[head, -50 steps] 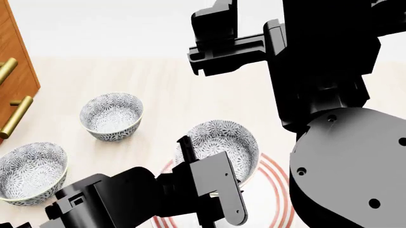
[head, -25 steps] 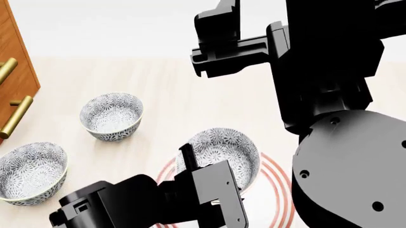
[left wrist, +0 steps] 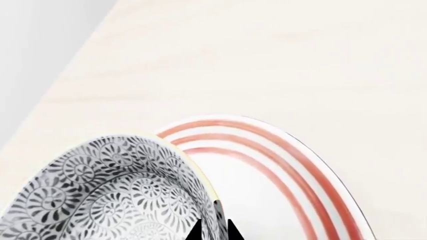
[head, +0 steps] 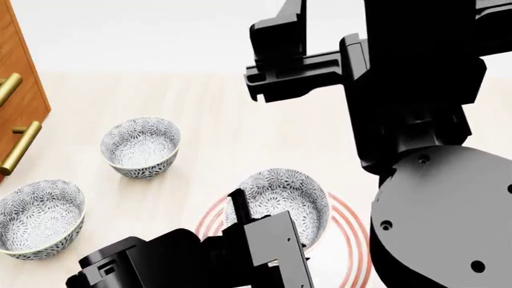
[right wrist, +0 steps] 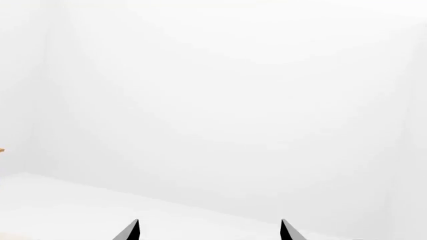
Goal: Put the bowl at the front on the plate.
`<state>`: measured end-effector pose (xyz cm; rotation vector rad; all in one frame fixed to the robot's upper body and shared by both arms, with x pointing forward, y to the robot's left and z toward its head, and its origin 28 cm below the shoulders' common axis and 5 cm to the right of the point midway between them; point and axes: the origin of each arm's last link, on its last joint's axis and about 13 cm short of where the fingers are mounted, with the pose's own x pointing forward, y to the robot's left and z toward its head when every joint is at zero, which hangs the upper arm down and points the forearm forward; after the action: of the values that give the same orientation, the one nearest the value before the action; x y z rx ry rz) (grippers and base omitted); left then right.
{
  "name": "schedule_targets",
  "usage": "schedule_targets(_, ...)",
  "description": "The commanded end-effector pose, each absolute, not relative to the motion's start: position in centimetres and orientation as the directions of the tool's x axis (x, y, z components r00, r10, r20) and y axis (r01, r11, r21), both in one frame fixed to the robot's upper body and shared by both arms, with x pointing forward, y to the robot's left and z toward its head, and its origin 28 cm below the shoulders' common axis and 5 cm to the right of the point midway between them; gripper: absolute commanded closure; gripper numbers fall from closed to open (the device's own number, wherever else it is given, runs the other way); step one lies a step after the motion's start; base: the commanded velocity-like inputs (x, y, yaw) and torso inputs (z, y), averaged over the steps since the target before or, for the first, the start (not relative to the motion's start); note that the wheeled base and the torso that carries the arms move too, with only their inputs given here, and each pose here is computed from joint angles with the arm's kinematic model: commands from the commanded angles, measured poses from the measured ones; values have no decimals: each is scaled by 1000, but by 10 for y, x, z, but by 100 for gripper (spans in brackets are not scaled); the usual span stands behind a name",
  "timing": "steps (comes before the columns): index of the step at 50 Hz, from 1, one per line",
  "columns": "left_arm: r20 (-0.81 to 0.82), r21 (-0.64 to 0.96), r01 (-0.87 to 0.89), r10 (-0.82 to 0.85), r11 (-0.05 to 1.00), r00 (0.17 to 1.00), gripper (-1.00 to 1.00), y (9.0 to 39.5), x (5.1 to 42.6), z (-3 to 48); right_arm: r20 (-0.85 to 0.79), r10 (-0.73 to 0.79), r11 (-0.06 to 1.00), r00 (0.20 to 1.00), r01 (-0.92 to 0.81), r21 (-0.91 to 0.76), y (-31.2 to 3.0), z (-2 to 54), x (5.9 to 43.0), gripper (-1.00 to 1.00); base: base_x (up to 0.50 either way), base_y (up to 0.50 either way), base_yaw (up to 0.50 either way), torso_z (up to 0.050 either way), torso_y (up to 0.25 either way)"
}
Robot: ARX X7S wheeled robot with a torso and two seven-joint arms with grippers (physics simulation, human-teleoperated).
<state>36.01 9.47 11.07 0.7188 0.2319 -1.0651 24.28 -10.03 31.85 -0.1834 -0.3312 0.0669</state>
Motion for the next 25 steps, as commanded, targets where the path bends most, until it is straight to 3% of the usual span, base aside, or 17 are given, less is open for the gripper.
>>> schedule_targets(1,-494,425,857,-718,292,490,100,94,360,109,314,93,981,945,-33,-192,-101,318,242,-100,0,0,0,0,0)
schedule_targets(25,-492,418,857,-718,302,493,100,94,360,100,308,93,982,947,-37,-184,-101,313,244,-100,0,0,0,0,0)
